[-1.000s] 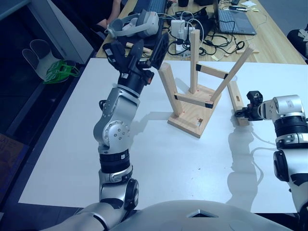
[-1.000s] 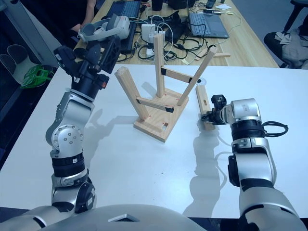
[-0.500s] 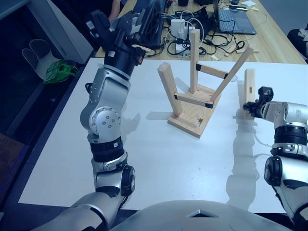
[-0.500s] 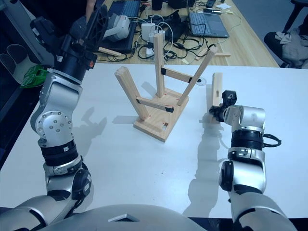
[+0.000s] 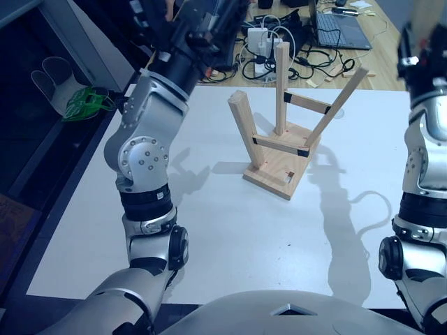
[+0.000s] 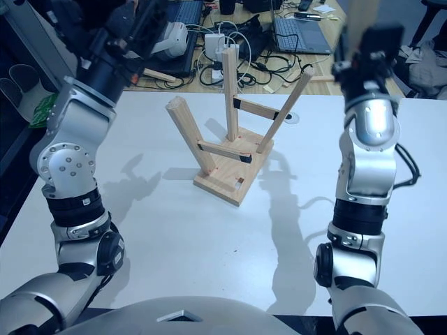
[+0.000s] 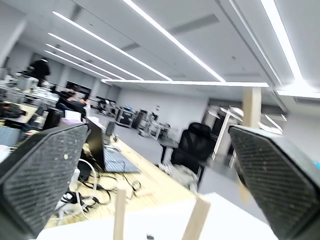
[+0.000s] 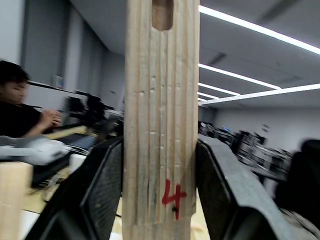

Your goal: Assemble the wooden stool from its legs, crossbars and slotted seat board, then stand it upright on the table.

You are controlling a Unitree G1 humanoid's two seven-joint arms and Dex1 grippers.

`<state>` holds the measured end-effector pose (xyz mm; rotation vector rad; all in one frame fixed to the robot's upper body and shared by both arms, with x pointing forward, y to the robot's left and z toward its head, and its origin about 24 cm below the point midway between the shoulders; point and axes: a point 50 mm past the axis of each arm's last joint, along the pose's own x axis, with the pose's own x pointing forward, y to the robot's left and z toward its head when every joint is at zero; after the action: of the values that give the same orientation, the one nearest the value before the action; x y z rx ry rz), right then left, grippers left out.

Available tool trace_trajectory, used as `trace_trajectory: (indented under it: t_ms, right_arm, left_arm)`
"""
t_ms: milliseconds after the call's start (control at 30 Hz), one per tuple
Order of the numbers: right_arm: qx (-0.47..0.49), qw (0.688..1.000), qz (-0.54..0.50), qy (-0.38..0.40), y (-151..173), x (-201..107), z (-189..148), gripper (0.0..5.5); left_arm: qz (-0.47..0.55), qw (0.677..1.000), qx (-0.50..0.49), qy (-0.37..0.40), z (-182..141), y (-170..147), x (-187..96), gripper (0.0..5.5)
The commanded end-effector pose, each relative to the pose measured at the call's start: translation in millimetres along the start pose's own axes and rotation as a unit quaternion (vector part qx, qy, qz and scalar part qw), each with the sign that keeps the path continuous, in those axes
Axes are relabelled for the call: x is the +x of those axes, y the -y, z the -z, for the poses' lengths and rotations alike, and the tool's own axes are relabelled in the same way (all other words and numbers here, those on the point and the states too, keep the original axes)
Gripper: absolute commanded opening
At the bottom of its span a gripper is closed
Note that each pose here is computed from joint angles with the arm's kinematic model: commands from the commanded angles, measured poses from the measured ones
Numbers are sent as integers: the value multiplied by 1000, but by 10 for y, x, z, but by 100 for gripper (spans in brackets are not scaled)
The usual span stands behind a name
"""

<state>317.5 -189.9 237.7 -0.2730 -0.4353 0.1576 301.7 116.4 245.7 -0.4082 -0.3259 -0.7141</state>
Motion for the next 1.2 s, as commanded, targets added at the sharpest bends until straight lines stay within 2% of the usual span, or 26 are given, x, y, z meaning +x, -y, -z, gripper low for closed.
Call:
trace_trajectory:
  t_ms: [33, 233, 533, 1200]
  right_arm:
    - [36, 991, -132, 14, -349, 22, -127, 201]
    - [45, 966, -254, 19, -674, -103, -187, 201]
    - [53, 948, -312, 23, -857, -188, -204, 201]
    - [56, 948, -314, 20, -885, -208, -194, 201]
  left_arm:
    - [64, 997, 19, -25, 32, 219, 42, 515]
    - [91, 995, 23, -43, 96, 307, 84, 515]
    - [72, 996, -13, -46, 161, 318, 118, 515]
    - [72, 994, -33, -74, 226, 281, 87, 225]
